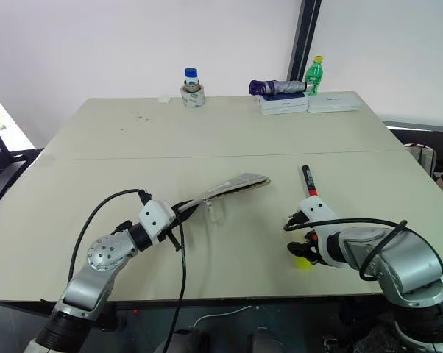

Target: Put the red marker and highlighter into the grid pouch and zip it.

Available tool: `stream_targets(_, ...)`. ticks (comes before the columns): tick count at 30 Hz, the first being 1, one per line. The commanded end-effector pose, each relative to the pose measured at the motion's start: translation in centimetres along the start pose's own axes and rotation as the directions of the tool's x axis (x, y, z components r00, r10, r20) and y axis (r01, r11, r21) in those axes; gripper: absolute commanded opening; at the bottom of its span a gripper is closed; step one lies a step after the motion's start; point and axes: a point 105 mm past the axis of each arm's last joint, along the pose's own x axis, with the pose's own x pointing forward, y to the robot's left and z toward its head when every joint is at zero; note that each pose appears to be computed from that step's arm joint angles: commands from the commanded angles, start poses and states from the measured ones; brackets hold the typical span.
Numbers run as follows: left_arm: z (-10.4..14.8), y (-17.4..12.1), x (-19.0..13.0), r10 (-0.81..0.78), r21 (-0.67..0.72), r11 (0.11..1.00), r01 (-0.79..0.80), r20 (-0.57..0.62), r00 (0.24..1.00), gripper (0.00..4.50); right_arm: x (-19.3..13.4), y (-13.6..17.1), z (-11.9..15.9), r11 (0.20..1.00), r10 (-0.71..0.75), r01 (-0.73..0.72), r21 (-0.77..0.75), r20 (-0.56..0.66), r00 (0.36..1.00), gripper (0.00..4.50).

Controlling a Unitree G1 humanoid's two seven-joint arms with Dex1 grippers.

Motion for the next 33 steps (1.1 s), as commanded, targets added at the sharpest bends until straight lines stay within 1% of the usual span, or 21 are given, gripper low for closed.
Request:
stream_targets(1,1.2,0.1,0.1,0.001,0.03,1.0,-0.003,0.049,0.999,0.0,-0.1,0.0,0.5,1.0,0.003,-0.003,-0.005,0.007,1.0,0.86)
stream_targets(3,1.2,0.2,0.1,0.007,0.032,0.999,-0.008,0.047,0.999,0.0,-0.3,-0.2,0.8,1.0,-0.007,0.007,-0.016,0.01,1.0,0.87)
stream_targets(6,1.1,0.7,0.1,0.031,0.026,0.999,-0.033,0.045,0.999,0.0,-1.1,0.0,3.7,0.974,-0.011,0.046,-0.224,0.158,0.987,0.87)
stream_targets(8,1.2,1.2,0.1,0.056,-0.004,0.998,-0.056,0.05,0.997,0.0,-2.4,0.8,6.5,0.911,0.061,0.072,-0.405,0.306,0.95,0.87)
stream_targets(9,1.2,1.3,0.2,0.06,-0.01,0.998,-0.06,0.052,0.997,0.0,-3.0,1.1,7.2,0.879,0.092,0.079,-0.469,0.331,0.939,0.87)
stream_targets(12,1.4,1.4,0.2,0.056,0.003,0.998,-0.056,0.055,0.997,0.0,-4.2,1.0,8.4,0.834,0.136,0.08,-0.545,0.345,0.929,0.87)
stream_targets(17,1.5,1.5,0.4,0.054,0.025,0.998,-0.055,0.058,0.997,0.0,-4.7,1.1,9.2,0.823,0.17,0.051,-0.565,0.332,0.928,0.87)
stream_targets(25,1.6,1.0,0.6,0.05,0.061,0.997,-0.053,0.06,0.997,0.0,-3.8,0.9,10.3,0.882,0.167,0.006,-0.472,0.323,0.932,0.87)
stream_targets(33,2.0,0.4,0.8,0.03,0.083,0.996,-0.036,0.074,0.997,0.0,-2.8,1.1,10.3,0.899,0.167,-0.025,-0.437,0.289,0.943,0.87)
